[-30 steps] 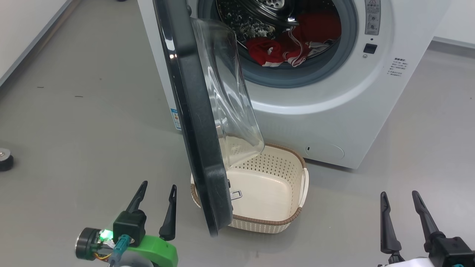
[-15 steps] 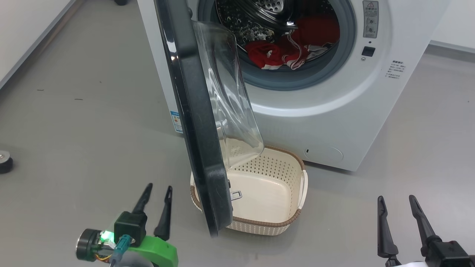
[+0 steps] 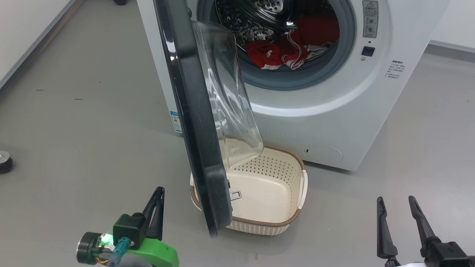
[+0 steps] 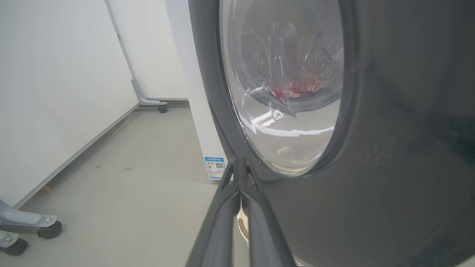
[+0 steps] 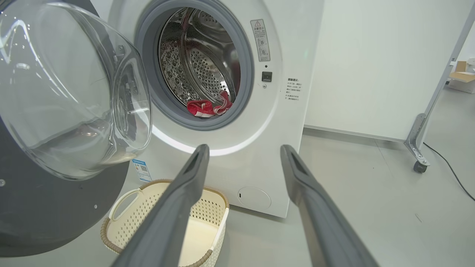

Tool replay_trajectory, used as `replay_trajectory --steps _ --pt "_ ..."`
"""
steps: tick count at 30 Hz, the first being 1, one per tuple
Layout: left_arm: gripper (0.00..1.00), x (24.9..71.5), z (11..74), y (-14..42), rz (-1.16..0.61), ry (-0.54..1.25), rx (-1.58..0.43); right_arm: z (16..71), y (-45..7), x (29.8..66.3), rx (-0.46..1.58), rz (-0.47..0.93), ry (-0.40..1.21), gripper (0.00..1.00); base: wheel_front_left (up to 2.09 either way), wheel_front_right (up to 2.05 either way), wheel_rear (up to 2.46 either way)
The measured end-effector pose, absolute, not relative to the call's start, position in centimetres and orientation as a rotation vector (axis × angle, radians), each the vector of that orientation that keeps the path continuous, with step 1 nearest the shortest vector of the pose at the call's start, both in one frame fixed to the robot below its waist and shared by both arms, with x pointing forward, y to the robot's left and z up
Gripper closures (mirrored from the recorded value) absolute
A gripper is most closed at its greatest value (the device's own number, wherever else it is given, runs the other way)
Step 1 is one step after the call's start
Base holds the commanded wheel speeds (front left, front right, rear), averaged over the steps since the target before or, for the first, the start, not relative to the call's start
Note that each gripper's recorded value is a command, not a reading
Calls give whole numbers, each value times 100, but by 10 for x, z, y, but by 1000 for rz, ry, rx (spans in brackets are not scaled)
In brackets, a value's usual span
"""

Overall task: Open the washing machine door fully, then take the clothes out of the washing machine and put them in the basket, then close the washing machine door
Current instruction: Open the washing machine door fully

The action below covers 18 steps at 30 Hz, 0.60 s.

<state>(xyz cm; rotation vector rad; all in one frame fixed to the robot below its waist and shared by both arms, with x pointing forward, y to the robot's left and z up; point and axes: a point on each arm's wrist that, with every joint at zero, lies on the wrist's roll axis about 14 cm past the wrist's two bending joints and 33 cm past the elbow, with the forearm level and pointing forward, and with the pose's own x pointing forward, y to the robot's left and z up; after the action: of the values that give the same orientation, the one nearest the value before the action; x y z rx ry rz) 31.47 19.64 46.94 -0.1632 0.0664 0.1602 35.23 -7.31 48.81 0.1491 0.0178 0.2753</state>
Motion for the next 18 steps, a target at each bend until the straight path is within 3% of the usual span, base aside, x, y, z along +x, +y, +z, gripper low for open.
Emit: replay_trajectory --steps 9,18 --pt "100 322 494 199 171 -17 -217 486 -72 353 144 283 24 0 0 0 0" --pt "100 338 582 202 141 -294 -231 485 -71 353 143 286 25 0 0 0 0"
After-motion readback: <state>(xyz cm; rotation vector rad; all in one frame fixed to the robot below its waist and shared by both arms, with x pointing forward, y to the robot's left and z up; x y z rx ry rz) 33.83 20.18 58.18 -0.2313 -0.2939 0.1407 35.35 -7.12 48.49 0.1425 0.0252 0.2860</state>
